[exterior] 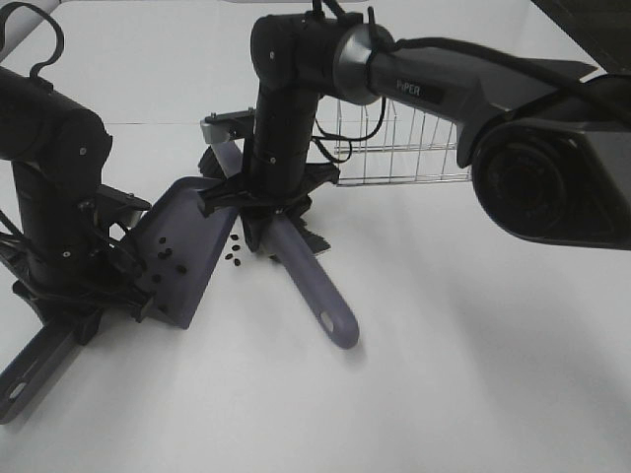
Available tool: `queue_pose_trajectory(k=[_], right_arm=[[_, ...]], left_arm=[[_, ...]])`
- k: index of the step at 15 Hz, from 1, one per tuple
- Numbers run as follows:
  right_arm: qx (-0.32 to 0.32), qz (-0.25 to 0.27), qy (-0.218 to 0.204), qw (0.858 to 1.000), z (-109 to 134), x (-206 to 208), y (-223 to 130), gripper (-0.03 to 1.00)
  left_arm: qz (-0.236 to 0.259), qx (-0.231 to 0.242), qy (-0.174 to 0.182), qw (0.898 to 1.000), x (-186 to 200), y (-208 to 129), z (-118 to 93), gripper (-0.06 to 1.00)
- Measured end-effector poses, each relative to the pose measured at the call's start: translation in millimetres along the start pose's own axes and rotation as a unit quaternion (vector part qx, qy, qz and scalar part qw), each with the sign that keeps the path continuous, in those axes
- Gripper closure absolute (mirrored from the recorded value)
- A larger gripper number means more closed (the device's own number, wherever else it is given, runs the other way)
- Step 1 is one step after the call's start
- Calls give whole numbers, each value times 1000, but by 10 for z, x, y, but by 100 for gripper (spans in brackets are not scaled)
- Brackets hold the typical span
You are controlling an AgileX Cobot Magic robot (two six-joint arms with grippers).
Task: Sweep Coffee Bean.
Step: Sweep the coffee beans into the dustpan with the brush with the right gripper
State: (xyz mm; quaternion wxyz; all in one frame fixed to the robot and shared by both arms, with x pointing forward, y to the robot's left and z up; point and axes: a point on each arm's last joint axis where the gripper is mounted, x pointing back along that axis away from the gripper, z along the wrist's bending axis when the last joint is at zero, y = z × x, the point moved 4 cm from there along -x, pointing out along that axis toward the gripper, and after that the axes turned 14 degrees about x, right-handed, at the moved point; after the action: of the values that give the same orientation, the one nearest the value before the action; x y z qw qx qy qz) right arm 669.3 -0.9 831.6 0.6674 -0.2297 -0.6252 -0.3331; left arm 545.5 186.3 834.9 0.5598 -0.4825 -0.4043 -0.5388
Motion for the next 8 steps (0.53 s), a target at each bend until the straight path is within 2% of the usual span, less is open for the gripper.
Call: queue_pose_trajectory(k=[2,5,8], right_arm=[[-16,1,46,999,78,-118,-4,62],[-28,-37,120,992,256,-156,101,62],[14,-69,172,983,388,-132,166,62]], left_arm=[[-1,1,-2,1000,0,1,-6,61],[0,6,-6,1000,0,-1,-16,61],[0,6,-6,1000,0,-1,-16,61]])
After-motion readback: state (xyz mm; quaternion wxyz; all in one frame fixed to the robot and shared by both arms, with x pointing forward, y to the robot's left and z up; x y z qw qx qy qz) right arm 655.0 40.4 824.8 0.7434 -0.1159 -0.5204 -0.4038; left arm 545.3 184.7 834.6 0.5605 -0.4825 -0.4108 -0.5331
